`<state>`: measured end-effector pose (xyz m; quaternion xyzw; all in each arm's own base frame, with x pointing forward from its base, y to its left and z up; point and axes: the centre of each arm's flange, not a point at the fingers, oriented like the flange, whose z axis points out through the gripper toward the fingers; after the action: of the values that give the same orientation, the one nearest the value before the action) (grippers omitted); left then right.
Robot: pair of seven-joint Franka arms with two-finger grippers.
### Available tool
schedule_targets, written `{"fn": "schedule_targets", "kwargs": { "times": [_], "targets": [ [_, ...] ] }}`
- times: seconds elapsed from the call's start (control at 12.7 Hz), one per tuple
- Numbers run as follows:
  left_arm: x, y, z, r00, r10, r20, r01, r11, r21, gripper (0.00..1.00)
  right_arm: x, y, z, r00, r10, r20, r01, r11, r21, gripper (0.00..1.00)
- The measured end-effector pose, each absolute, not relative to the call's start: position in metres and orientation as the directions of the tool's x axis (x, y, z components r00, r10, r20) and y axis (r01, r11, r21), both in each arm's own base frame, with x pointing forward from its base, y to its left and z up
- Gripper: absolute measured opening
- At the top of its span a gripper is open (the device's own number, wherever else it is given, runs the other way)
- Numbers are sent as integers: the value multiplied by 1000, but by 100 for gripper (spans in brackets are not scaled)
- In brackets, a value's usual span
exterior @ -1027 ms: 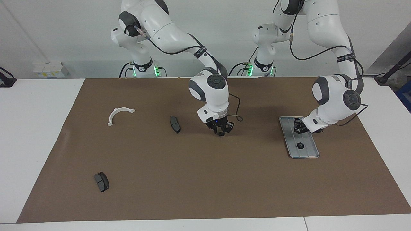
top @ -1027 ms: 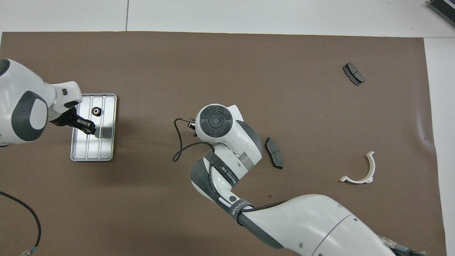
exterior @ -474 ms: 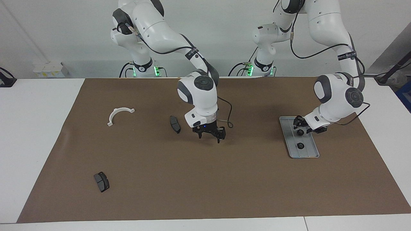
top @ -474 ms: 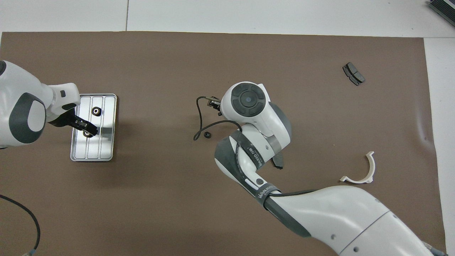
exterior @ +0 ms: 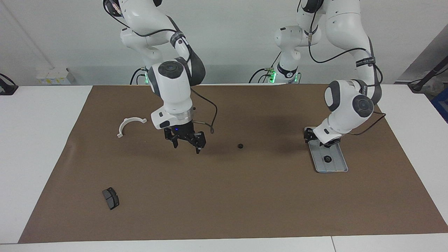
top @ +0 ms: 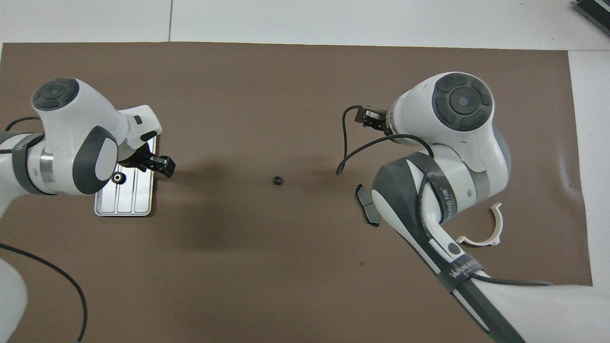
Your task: Pick bearing gear from pile to tray
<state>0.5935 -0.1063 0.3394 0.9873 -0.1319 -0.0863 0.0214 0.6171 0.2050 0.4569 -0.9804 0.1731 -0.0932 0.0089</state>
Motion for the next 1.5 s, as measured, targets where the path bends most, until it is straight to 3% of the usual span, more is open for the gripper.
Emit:
{"fn": "schedule_targets", "kwargs": {
  "times": [0.32, 0.63, 1.03, 1.5],
  "targets": [
    [571, -227, 347, 992, -102, -79, -100, -995, 31, 67, 612, 118, 508, 946, -284, 159, -284, -959, -22, 100],
    [545, -320, 343, 998, -38, 41, -41, -996, 82, 64, 594, 66, 558, 967, -210, 141, -214, -977, 14, 100],
    [524, -361, 332, 997, -69, 46, -73, -993, 92, 58, 589, 31, 604, 982, -152, 116, -157, -987, 36, 100],
    [509, -380, 303, 995, -95, 5, -96, -993, 74, 58, 578, -8, 623, 996, -86, 36, -87, -996, 29, 100]
  ]
}}
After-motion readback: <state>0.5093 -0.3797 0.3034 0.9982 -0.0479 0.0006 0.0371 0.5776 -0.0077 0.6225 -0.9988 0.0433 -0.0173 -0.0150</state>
